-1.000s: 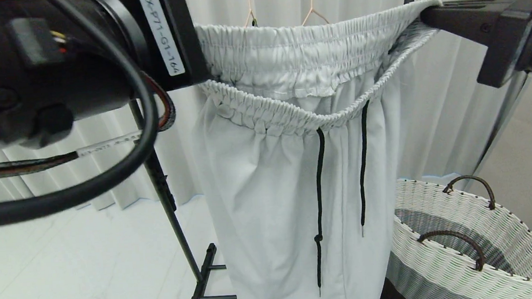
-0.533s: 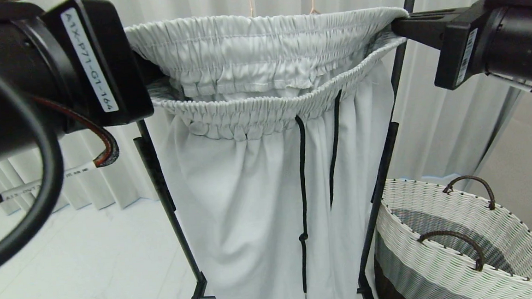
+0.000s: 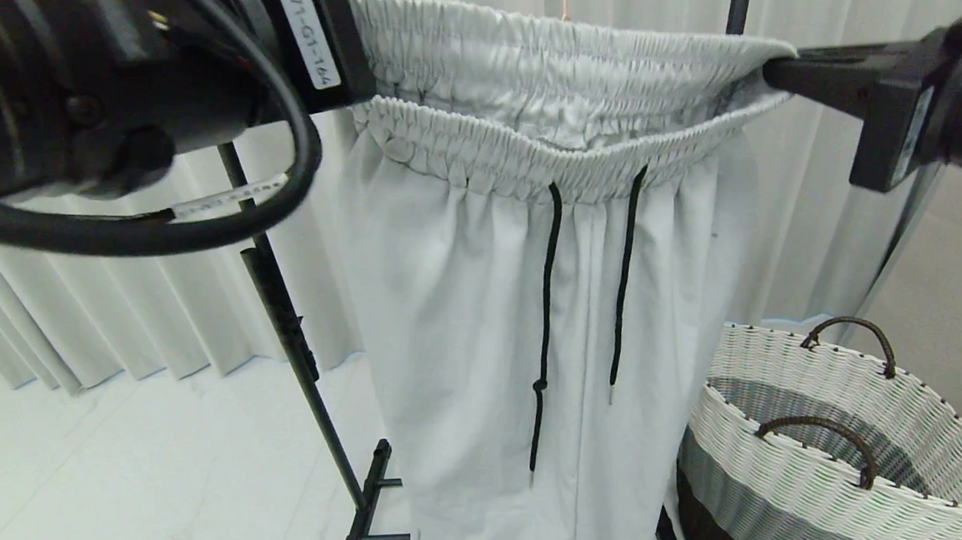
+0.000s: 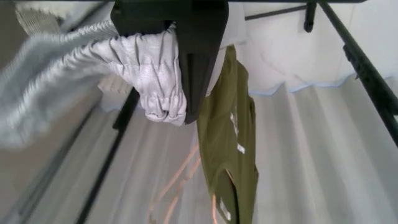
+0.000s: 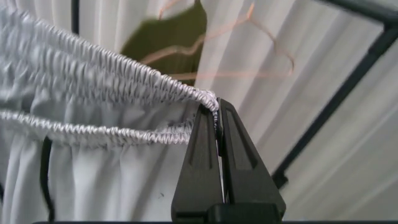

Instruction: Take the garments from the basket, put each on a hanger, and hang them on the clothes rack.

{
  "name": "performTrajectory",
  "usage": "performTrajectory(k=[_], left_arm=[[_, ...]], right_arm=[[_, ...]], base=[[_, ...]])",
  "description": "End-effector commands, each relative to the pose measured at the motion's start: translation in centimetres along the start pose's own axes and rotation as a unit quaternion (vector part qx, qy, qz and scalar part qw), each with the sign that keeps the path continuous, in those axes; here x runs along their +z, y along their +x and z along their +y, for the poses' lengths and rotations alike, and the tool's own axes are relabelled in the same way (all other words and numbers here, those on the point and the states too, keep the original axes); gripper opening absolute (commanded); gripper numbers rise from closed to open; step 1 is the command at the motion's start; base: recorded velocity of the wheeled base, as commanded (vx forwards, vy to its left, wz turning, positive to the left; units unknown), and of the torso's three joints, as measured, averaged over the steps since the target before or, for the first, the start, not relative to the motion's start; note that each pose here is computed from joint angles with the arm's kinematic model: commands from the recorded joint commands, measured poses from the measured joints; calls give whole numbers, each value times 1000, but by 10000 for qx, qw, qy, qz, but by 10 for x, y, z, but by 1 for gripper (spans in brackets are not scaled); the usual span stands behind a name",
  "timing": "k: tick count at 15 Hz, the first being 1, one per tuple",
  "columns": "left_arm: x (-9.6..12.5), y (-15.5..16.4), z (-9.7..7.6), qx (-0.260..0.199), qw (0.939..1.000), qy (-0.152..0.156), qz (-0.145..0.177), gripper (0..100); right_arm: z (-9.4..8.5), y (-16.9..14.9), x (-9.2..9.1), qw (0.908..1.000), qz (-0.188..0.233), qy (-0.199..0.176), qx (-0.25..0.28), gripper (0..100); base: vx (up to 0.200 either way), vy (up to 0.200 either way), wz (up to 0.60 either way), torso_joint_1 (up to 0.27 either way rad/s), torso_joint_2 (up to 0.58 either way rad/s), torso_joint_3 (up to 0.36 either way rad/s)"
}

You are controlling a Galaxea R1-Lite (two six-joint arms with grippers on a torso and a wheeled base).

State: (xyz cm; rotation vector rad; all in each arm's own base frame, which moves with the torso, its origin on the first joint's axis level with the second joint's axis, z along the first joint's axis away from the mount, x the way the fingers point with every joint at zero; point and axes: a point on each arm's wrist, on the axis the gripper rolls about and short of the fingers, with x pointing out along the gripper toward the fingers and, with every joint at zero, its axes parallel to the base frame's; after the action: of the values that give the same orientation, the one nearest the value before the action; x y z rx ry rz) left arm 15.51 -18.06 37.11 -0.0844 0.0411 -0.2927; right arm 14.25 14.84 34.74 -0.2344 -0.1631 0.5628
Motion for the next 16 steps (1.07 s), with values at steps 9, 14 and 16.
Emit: performTrajectory(k=[9, 14, 16], left_arm=[[-16, 17, -7, 100, 9996, 166, 213, 0], [-16, 18, -8, 108, 9995, 178, 218, 0], [-16, 18, -8, 100, 9996, 178, 219, 0]], right_arm=[[-8, -35, -10, 9990, 112, -165, -405, 0], [-5, -34, -16, 9989, 225, -201, -346, 0], [-2, -35, -20, 9990, 270, -219, -267, 100]], base=[[0, 0, 0, 0, 0, 0], [0, 0, 0, 0, 0, 0], [0, 0, 0, 0, 0, 0]])
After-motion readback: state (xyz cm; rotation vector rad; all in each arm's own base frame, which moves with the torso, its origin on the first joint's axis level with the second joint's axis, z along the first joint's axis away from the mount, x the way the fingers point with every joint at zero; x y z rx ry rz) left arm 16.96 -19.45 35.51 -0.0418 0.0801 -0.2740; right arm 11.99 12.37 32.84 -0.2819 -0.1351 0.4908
